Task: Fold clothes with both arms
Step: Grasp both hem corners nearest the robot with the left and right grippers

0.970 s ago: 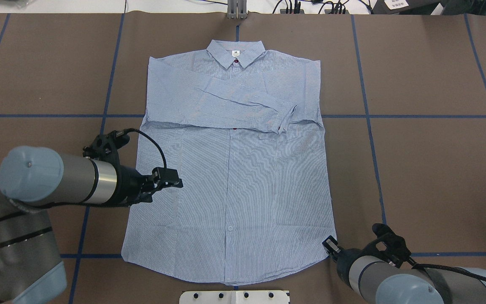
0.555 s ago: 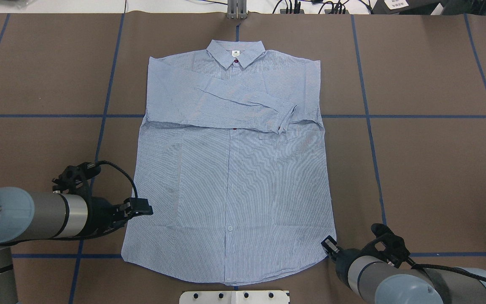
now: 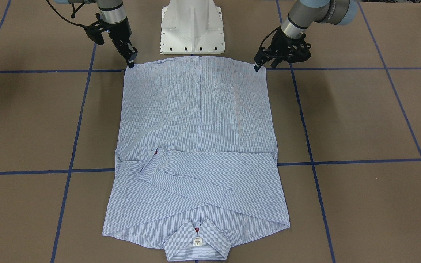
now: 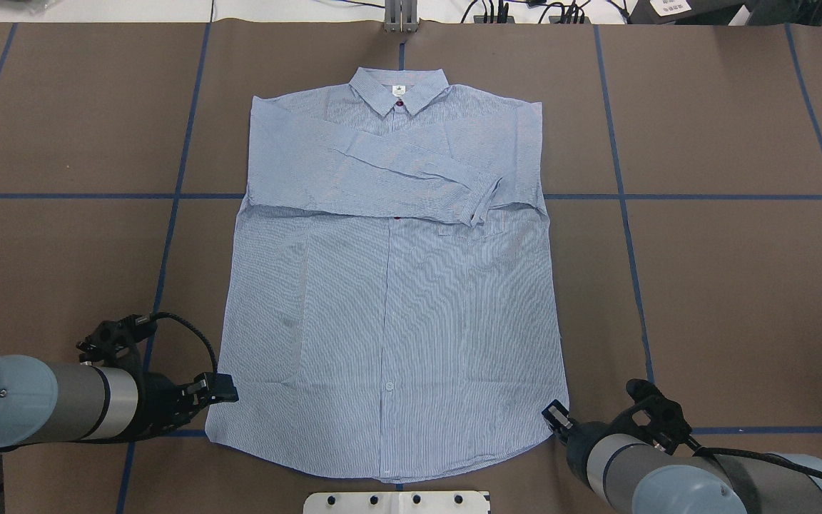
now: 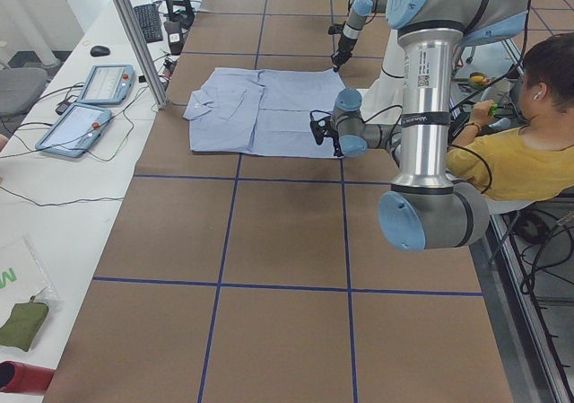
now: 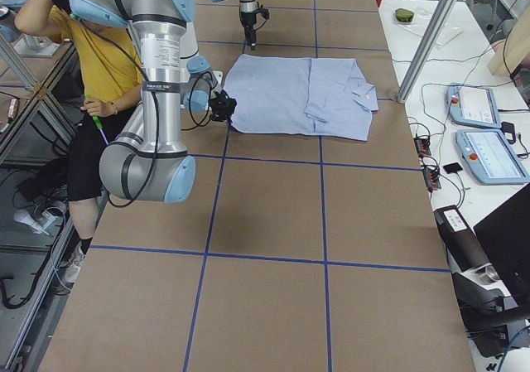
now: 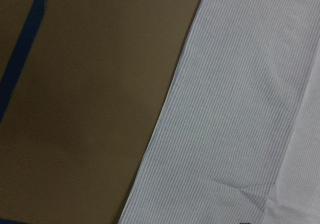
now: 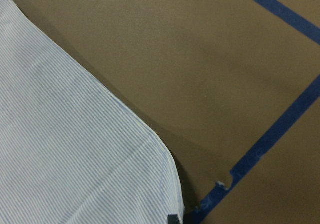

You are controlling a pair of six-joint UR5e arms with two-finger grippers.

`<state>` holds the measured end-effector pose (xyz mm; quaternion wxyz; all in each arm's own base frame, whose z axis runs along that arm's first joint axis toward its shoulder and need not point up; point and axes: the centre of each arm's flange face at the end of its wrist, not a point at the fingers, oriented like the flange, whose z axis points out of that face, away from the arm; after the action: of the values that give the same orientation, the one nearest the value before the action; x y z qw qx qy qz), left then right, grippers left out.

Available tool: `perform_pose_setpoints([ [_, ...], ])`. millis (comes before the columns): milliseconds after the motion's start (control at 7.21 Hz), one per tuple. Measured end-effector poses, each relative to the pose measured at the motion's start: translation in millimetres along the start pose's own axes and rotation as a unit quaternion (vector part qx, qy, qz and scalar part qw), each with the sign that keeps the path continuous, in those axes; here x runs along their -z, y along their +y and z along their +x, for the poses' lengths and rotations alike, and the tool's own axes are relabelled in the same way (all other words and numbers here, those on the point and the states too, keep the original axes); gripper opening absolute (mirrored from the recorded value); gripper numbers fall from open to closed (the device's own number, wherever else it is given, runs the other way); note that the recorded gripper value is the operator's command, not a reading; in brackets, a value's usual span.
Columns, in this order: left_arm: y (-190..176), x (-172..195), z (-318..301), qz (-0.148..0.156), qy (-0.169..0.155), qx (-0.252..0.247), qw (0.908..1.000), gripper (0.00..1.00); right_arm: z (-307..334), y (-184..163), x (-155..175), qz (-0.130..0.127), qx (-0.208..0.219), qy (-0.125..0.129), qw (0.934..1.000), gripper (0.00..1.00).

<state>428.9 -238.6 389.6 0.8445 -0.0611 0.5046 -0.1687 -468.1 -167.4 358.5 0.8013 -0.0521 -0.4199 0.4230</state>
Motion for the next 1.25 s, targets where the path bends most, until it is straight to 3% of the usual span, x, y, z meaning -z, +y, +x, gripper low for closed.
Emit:
perform_pose_setpoints([
  [277, 15, -17, -9, -0.002, -0.014, 0.0, 0.9999, 0.77, 0, 1, 0, 0.0, 0.0, 0.0, 1.0, 0.0],
  [416, 18, -21, -11, -0.002, -0.018, -0.001, 0.9998, 0.68, 0, 1, 0, 0.0, 0.001, 0.0, 1.0, 0.0],
  [693, 21, -25, -15, -0.002, -0.023, -0.001, 0.9997, 0.0, 0, 1, 0, -0.001, 0.001, 0.0, 1.0, 0.0],
  [1248, 20, -21, -14, 0.003, -0.019, 0.002, 0.9998, 0.0, 0, 0, 0, -0.001, 0.0, -0.001, 1.0, 0.0],
])
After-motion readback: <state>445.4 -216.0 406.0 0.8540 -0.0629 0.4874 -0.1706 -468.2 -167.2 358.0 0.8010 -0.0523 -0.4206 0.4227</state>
